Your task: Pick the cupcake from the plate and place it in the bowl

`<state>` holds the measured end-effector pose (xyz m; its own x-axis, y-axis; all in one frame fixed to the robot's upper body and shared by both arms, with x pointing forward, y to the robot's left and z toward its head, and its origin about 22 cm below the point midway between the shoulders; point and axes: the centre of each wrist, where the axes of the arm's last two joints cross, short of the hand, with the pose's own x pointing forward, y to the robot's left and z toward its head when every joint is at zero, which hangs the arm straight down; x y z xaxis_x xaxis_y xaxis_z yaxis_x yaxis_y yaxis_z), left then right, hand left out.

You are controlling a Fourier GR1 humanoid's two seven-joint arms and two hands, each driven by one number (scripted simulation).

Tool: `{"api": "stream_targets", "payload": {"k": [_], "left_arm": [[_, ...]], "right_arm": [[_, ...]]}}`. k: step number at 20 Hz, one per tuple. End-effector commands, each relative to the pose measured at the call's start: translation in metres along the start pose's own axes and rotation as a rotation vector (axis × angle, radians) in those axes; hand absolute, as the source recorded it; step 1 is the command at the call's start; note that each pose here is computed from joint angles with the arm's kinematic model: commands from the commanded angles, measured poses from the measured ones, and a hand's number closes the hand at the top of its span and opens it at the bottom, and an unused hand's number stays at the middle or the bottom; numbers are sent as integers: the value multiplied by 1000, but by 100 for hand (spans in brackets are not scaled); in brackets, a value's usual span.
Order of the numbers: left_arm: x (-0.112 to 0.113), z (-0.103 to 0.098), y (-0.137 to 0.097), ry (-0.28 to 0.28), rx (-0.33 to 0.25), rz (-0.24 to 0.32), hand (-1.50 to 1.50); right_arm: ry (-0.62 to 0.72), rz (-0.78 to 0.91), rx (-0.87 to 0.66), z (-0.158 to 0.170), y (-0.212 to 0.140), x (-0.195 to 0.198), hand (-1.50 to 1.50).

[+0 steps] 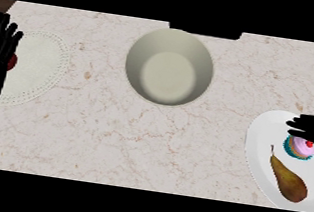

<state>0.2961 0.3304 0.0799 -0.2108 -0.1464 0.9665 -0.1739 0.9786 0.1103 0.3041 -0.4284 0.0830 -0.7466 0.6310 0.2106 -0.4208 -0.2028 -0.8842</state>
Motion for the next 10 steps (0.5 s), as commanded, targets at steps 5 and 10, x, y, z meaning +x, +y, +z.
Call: {"api": "stream_targets", "payload": {"k": [5,10], "left_arm": [[5,4,-5,-7,-7,4,0],[5,20,-6,-5,2,-10,0]], "right_arm": [[-46,-45,36,-9,18,-20,-150],[-8,-49,68,-37,27,-16,-150]]}}
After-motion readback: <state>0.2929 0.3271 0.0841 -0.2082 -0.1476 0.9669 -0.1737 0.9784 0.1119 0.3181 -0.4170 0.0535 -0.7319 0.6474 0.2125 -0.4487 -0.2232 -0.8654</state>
